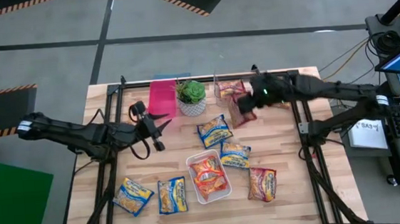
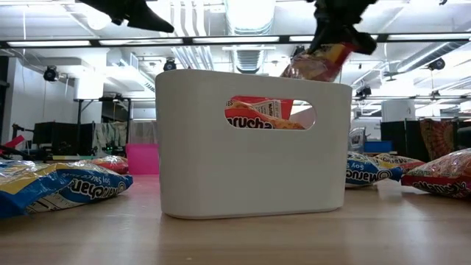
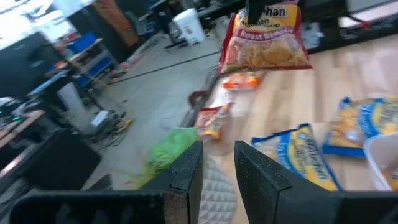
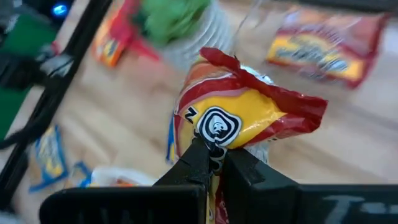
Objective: Sort Maruchan noodles
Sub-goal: Put the red noodle pack into the transparent bin
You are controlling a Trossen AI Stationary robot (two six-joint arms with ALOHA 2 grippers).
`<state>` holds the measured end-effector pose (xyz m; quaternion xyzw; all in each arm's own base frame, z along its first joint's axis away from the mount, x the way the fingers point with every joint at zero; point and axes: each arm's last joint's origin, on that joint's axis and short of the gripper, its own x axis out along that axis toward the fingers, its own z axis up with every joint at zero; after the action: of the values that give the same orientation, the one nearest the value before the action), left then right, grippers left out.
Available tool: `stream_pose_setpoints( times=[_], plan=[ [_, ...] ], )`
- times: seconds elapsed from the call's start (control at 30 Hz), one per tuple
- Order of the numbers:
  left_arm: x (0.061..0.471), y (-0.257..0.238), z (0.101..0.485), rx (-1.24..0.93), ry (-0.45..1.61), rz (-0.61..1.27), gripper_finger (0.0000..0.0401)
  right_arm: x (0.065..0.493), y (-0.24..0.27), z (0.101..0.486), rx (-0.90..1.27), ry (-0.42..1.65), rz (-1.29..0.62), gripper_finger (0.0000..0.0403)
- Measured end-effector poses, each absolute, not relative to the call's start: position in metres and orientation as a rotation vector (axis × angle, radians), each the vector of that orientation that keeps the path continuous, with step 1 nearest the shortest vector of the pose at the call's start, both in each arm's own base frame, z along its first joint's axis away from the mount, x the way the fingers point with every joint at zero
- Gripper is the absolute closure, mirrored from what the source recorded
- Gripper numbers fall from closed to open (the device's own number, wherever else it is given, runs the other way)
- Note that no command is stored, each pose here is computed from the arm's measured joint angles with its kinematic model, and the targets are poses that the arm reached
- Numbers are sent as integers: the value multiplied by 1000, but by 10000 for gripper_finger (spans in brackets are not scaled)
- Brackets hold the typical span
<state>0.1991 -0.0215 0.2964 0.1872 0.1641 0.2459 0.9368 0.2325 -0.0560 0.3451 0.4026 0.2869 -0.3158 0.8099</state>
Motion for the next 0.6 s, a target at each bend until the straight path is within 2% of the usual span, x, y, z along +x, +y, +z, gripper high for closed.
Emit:
stream_pose_setpoints(
  times=[0.33, 0.6],
  plan=[
    [189, -18, 302, 371, 319, 563, 327, 245, -155, 377, 870, 821, -959, 390],
    [185, -17, 300, 377, 334, 561, 327, 234, -232, 363, 978, 983, -1089, 390]
  ],
)
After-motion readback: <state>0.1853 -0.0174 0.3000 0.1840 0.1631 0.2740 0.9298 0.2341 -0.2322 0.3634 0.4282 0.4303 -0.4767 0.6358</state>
